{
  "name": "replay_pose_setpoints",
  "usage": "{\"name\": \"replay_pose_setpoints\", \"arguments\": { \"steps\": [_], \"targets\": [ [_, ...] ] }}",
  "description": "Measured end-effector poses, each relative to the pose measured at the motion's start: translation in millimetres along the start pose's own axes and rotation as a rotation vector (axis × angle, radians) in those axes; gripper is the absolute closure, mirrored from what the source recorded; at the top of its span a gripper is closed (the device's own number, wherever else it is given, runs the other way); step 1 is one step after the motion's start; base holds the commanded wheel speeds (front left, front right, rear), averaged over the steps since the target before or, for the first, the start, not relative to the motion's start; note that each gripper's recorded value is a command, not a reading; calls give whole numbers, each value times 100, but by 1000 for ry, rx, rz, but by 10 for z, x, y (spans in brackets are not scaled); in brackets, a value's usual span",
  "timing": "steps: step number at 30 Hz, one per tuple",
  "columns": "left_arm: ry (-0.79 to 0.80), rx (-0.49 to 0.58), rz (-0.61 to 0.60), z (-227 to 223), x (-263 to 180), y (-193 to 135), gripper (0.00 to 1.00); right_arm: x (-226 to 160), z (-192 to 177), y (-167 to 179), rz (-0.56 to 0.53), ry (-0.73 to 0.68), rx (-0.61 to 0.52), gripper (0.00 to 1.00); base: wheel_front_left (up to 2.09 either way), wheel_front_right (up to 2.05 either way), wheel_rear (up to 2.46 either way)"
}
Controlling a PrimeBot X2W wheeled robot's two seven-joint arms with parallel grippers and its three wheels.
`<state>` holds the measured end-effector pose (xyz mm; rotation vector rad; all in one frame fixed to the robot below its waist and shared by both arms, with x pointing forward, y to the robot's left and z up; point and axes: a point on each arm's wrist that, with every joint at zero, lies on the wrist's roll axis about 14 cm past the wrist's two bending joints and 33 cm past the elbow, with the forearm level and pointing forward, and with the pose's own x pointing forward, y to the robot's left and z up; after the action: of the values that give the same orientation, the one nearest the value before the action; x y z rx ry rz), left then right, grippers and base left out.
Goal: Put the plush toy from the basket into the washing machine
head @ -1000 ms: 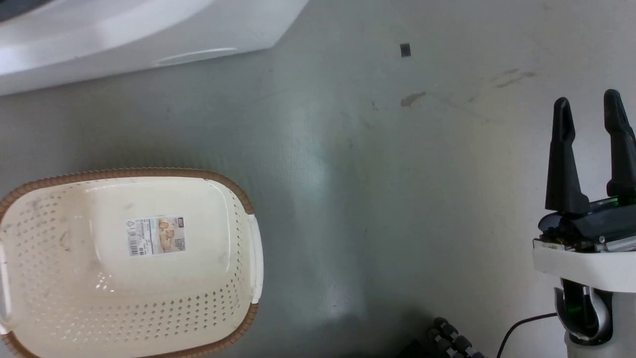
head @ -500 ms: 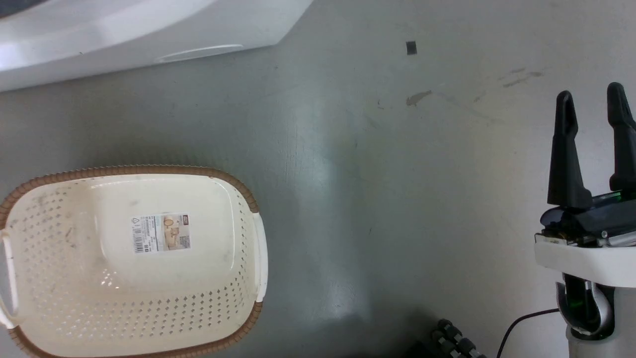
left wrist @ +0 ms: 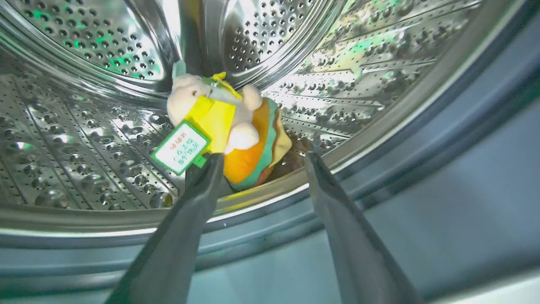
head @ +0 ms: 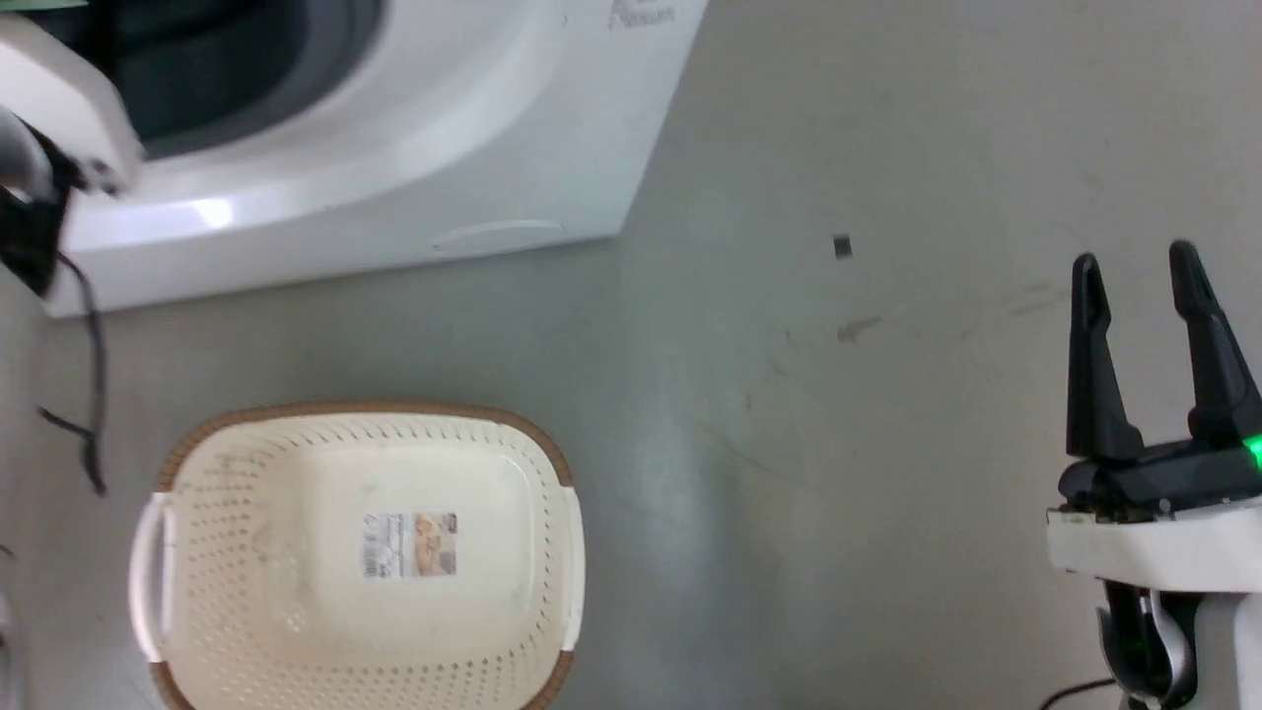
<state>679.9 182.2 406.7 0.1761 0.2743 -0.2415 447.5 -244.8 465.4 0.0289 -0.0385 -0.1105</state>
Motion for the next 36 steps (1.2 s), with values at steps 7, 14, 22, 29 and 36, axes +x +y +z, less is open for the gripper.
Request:
{"name": "replay_pose_setpoints", "arguments": {
  "steps": [7, 14, 22, 29, 36],
  "targets": [
    [-100, -31, -13, 234, -646, -223, 0, -224, 337, 77, 22, -62, 5, 0, 0, 0, 0],
    [-197, -87, -1, 429, -1361, -417, 0, -458, 642, 182, 54, -130, 23, 0, 0, 0, 0],
    [-340, -130, 83, 589, -2227, -483, 0, -667, 874, 355, 110, -187, 40, 0, 0, 0, 0],
    [-328, -163, 160, 327, -2771, -557, 0, -790, 931, 480, 150, -200, 54, 0, 0, 0, 0],
    [-310, -220, 207, 141, -3070, -662, 0, -877, 900, 536, 169, -188, 63, 0, 0, 0, 0]
  ]
}}
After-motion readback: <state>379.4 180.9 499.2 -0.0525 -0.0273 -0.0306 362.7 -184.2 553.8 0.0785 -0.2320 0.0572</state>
